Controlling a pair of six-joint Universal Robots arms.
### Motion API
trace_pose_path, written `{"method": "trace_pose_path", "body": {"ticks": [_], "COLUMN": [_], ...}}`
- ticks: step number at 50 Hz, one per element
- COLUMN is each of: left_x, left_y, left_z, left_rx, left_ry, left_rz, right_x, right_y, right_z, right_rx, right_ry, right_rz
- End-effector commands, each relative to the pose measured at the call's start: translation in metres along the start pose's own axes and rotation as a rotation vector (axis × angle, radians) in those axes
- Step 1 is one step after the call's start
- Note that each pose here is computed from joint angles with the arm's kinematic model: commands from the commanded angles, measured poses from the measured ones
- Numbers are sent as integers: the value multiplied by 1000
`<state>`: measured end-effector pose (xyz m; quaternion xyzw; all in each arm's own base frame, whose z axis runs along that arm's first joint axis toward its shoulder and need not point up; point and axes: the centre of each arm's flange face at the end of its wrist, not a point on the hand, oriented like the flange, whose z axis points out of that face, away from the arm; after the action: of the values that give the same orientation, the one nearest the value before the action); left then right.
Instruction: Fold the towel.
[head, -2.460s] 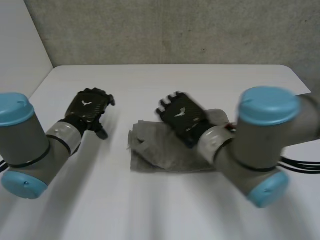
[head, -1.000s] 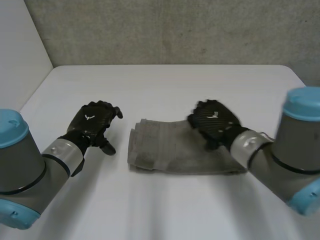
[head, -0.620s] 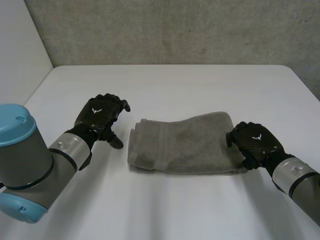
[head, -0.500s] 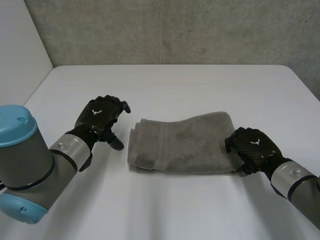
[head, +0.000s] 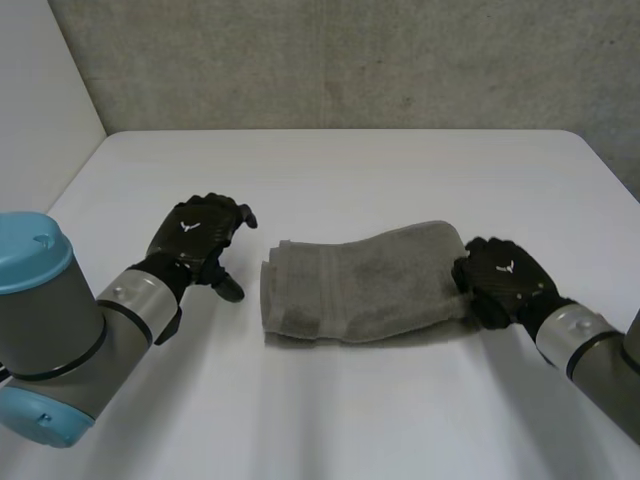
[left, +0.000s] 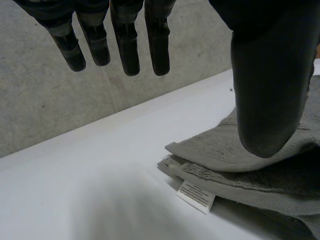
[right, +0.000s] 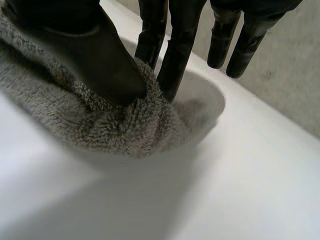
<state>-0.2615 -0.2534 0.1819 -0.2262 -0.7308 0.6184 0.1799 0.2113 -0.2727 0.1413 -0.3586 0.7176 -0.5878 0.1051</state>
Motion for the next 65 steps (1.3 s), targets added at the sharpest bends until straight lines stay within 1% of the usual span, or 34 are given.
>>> {"method": "trace_pose_path", "body": {"ticks": [1, 2, 5, 6, 7, 8, 10, 11, 13, 16, 18, 19, 21, 26, 33, 35, 38, 41, 43, 44, 46, 47, 48, 49, 50, 54, 55, 57, 58, 59, 60, 62, 63, 65], "left_x": [-3, -3, -3, -3, -4, -4, -7, -7, -10, -13, -15, -15, -17, -22, -27, -29, -30, -31, -31, -31, -31, -30, -30, -30, -29, -23, -23, -16, -6, 4, 4, 21, 21, 29], "left_y": [-4, -4, -6, -7, -8, -8, -14, -14, -15, -17, -16, -16, -17, -15, -16, -16, -18, -21, -26, -26, -29, -33, -37, -37, -42, -50, -50, -49, -44, -39, -39, -27, -27, -11], "left_z": [2, 2, 1, 1, 0, 0, 0, 0, -1, -1, -2, -2, -2, -2, -1, 0, 0, 2, 4, 4, 6, 7, 8, 8, 10, 14, 14, 17, 20, 23, 23, 28, 28, 31], "left_rx": [12, 12, 19, 22, 25, 25, 41, 41, 46, 51, 48, 48, 48, 43, 46, 48, 52, 65, 83, 83, 96, 108, 122, 122, 136, 154, 154, 153, 137, 122, 122, 79, 79, 26], "left_ry": [-10, -10, -11, -11, -12, -12, -24, -24, -32, -43, -47, -47, -53, -68, -82, -86, -88, -91, -88, -88, -87, -85, -81, -80, -77, -51, -51, -30, -2, 27, 28, 72, 72, 91], "left_rz": [1, 1, 2, 3, 3, 3, 5, 5, 5, 5, 4, 4, 1, -1, -4, -4, -3, 0, 0, 0, -6, -16, -28, -28, -39, -75, -75, -87, -100, -113, -113, -136, -136, -151], "right_x": [-40, -40, -83, -84, -105, -105, -147, -147, -170, -182, -201, -201, -216, -224, -228, -227, -205, -199, -181, -181, -158, -157, -146, -146, -136, -107, -107, -89, -89, -82, -82, -72, -72, -70], "right_y": [-66, -66, -95, -95, -103, -103, -111, -111, -108, -105, -104, -104, -99, -87, -74, -72, -98, -102, -107, -107, -115, -115, -117, -117, -116, -108, -108, -97, -97, -93, -93, -86, -86, -72], "right_z": [4, 4, 11, 11, 14, 14, 15, 15, 23, 29, 37, 37, 44, 55, 53, 49, 27, 21, 11, 11, 0, 0, -4, -4, -6, -4, -4, 5, 5, 9, 9, 18, 18, 32], "right_rx": [121, 121, 169, 169, 193, 193, 199, 199, 179, 181, 202, 202, 210, 192, 147, 132, 139, 131, 105, 105, 96, 96, 90, 90, 81, 55, 55, 37, 37, 36, 36, 36, 36, 12], "right_ry": [-178, -179, -305, -305, -357, -358, -457, -457, -501, -517, -532, -532, -534, -527, -549, -553, -496, -485, -453, -452, -410, -409, -385, -385, -361, -286, -286, -233, -233, -210, -210, -185, -185, -177], "right_rz": [-113, -113, -163, -163, -184, -184, -223, -224, -261, -286, -335, -336, -367, -373, -352, -341, -270, -237, -148, -147, -49, -48, -2, -1, 40, 141, 141, 205, 206, 241, 241, 327, 328, 413]}}
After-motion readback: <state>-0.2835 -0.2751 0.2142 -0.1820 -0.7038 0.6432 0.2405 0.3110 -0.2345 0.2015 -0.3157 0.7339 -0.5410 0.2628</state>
